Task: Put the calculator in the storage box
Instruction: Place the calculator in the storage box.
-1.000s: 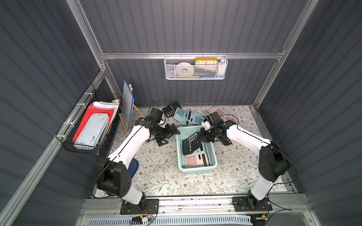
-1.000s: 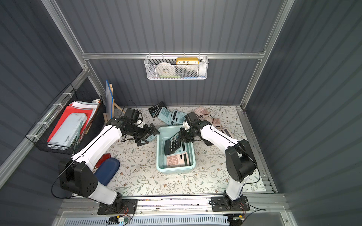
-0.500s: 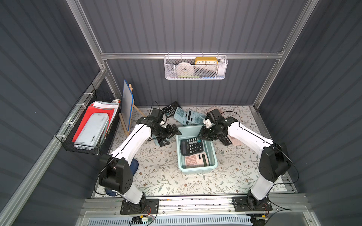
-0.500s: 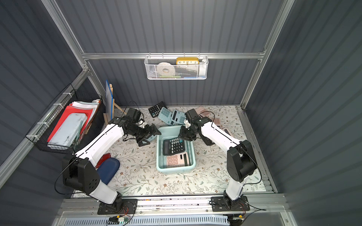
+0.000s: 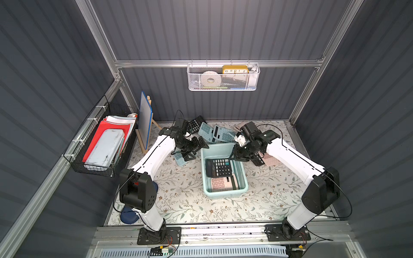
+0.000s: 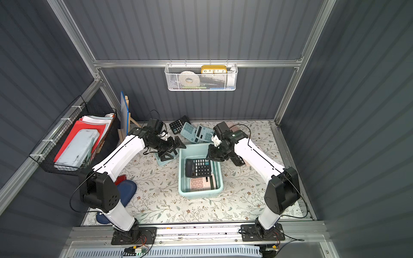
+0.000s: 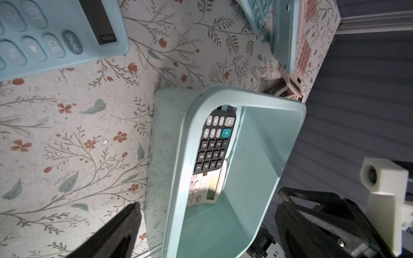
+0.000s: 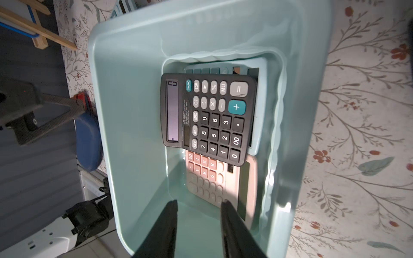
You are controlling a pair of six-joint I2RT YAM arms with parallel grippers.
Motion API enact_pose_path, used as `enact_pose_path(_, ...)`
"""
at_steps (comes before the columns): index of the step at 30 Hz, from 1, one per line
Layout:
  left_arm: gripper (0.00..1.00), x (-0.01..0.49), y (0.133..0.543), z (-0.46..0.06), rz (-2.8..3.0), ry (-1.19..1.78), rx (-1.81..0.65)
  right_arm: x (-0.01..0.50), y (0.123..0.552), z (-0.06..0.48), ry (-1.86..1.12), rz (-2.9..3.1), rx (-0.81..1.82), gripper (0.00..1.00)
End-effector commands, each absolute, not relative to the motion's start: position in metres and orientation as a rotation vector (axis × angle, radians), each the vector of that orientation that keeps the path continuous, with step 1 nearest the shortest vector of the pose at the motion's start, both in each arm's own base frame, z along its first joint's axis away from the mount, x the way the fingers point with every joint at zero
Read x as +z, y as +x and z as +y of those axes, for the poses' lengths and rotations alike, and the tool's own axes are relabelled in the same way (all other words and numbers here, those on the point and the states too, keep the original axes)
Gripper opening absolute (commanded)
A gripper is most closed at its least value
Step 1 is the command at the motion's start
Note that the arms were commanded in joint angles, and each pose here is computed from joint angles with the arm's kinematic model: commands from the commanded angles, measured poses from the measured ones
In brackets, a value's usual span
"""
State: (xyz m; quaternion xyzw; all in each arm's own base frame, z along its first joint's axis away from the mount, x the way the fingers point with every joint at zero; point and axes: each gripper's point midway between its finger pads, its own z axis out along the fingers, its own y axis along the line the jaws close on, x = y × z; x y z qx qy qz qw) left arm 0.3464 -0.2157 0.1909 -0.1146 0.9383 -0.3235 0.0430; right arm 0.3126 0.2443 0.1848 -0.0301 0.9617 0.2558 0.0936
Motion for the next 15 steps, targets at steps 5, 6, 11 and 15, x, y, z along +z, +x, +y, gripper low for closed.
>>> enact_pose_path(5,0.99,0.185,0.359,-0.188,2.866,-0.404,-0.750,0.197,0.320,0.249,-0.077,2.799,0.790,0.41)
enact_pose_path(6,0.99,0.183,0.360,-0.176,2.873,-0.444,-0.651,0.205,0.321,0.252,-0.056,2.772,0.841,0.42)
enact_pose_path(11,0.99,0.177,0.369,-0.146,2.863,-0.554,-0.459,0.233,0.321,0.256,0.023,2.690,0.982,0.48)
enact_pose_path(15,0.99,0.174,0.382,-0.127,2.881,-0.617,-0.305,0.242,0.319,0.241,0.060,2.684,0.971,0.51)
